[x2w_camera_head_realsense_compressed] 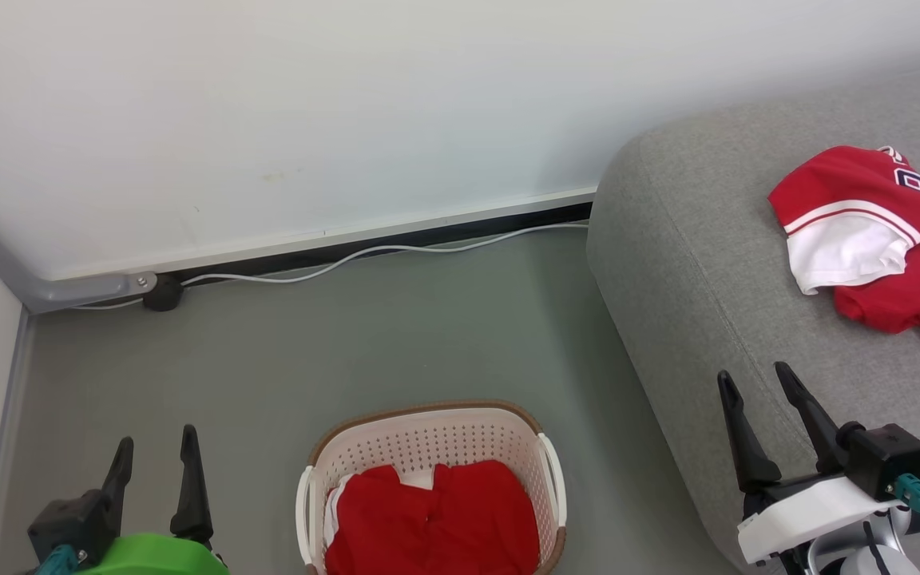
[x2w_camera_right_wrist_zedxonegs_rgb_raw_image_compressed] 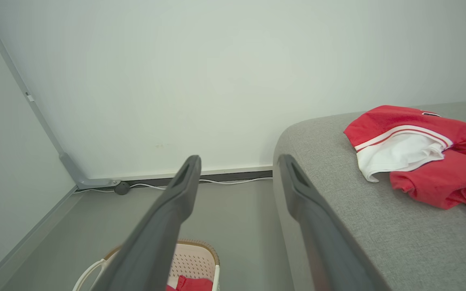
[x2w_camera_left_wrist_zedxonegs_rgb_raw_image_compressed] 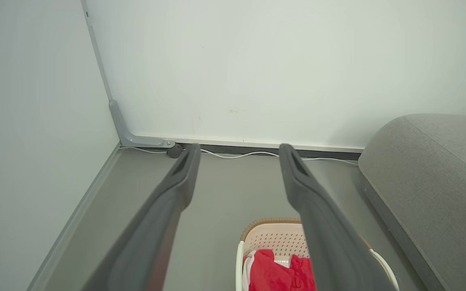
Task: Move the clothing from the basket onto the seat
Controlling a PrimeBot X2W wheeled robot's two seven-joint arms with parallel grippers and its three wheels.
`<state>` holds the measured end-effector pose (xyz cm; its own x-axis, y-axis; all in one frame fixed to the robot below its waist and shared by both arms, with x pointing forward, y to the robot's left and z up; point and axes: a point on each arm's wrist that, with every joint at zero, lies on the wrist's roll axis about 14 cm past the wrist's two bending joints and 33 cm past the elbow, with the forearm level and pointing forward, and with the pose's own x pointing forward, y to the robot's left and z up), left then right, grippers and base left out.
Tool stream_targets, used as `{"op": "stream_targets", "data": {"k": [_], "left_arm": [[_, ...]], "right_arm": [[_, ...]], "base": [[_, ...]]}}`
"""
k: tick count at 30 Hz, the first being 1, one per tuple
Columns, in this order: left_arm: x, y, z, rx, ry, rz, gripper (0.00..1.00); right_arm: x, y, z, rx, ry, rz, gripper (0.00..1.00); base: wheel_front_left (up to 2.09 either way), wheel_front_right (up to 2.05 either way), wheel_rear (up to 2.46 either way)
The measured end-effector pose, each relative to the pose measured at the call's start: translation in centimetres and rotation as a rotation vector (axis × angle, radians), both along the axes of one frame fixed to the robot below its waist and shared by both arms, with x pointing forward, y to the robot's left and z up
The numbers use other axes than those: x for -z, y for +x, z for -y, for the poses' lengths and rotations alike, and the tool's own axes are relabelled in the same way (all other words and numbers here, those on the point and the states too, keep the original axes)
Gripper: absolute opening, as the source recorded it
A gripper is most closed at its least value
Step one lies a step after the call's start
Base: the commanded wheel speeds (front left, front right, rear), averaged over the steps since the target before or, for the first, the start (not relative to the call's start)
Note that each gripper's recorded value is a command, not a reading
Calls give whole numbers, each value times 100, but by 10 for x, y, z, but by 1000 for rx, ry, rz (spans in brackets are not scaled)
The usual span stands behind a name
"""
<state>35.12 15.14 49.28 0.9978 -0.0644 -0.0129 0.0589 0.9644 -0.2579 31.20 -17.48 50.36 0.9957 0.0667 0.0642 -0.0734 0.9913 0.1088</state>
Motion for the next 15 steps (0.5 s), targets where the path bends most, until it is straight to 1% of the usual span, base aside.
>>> {"op": "stream_targets", "data": {"k": [10, 13, 15], "left_arm": [[2, 0, 4, 14, -8, -10, 100], [5, 1, 12, 41, -8, -29, 100], [10, 2, 28, 101, 9, -55, 100]], "right_arm": [[-3, 3, -5, -17, -2, 5, 100], [-3, 5, -4, -23, -6, 2, 100], [-9, 13, -3, -29, -25, 16, 100]], "base": [[0, 0, 0], [0, 0, 0], [0, 0, 0]]}}
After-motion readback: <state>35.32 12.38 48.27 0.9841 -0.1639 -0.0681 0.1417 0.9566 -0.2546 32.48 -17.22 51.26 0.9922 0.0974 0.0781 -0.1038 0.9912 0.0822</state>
